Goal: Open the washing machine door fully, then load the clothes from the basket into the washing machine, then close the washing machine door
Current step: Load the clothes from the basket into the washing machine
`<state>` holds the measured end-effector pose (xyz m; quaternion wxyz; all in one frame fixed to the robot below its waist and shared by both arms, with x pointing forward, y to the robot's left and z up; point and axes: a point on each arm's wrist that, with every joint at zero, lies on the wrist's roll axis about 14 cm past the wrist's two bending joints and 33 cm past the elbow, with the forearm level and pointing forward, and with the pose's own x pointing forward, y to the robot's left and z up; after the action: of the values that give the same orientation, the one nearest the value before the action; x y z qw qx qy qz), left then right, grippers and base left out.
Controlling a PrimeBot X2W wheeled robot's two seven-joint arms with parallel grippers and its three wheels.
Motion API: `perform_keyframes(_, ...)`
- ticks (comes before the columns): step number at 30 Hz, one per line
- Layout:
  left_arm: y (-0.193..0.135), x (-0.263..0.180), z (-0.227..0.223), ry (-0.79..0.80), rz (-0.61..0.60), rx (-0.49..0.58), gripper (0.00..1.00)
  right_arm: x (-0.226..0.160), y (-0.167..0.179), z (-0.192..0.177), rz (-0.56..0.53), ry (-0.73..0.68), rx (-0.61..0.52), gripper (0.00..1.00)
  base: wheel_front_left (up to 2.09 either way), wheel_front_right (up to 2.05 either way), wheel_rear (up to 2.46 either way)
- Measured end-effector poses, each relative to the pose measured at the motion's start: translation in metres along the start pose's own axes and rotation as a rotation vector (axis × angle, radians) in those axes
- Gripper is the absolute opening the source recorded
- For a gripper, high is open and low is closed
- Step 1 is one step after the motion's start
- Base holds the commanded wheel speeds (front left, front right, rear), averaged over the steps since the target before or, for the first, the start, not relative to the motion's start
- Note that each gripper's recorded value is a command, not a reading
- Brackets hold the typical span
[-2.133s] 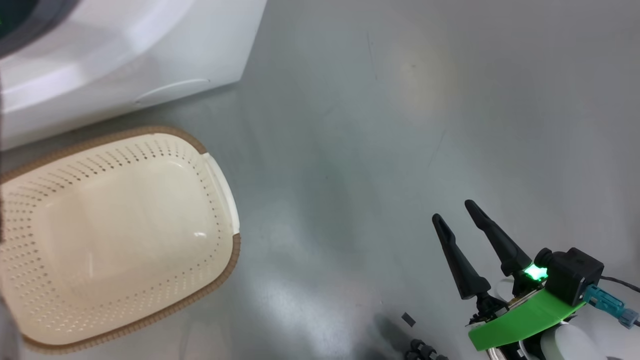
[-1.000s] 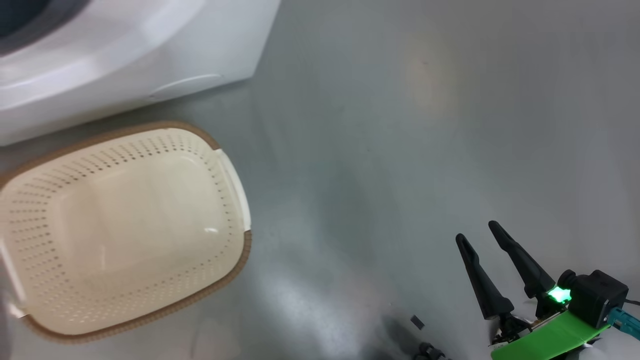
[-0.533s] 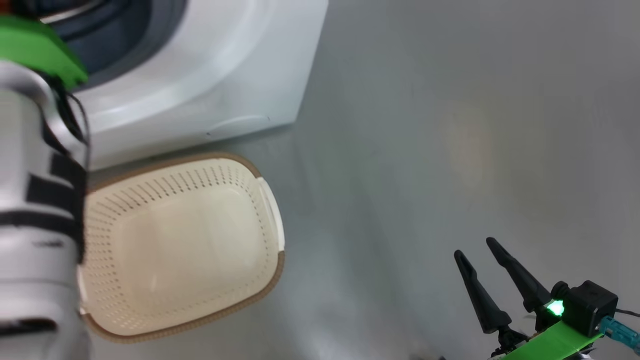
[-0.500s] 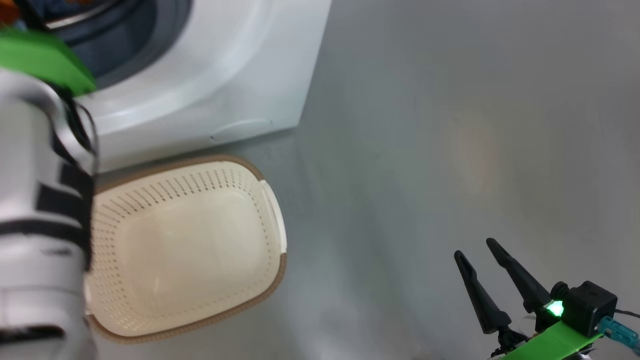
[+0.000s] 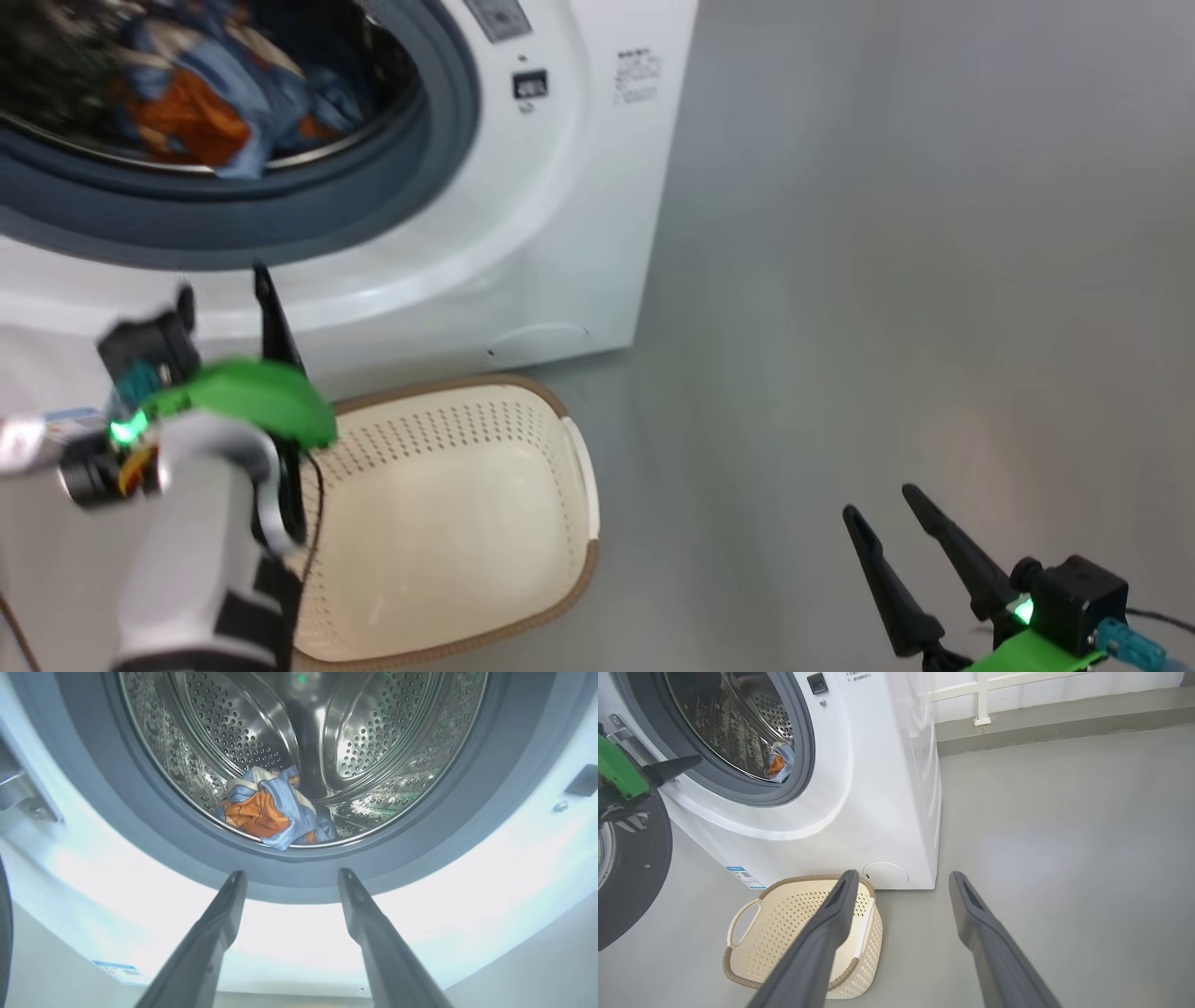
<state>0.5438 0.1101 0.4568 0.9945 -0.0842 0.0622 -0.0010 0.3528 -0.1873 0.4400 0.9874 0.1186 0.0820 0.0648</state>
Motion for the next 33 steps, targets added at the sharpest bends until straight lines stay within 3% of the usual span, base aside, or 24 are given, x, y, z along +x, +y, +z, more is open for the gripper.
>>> perform_keyframes(9,0.006,-0.084,-0.016,0.023,-0.042,-0.112,1.00,-0.006,0.028,0.016,0.078,-0.064,-0.023,1.00,0.00,0.00,0.00)
perform_keyframes(15,0.011,-0.141,-0.027,0.031,-0.031,-0.128,1.00,-0.012,0.042,0.021,0.117,-0.087,-0.035,1.00,0.00,0.00,0.00)
perform_keyframes(29,0.074,-0.235,-0.008,-0.079,0.187,-0.136,1.00,-0.013,0.071,0.036,0.209,-0.141,-0.085,1.00,0.00,0.00,0.00)
perform_keyframes(33,0.077,-0.246,0.003,-0.124,0.192,-0.132,1.00,-0.015,0.076,0.040,0.219,-0.156,-0.087,1.00,0.00,0.00,0.00)
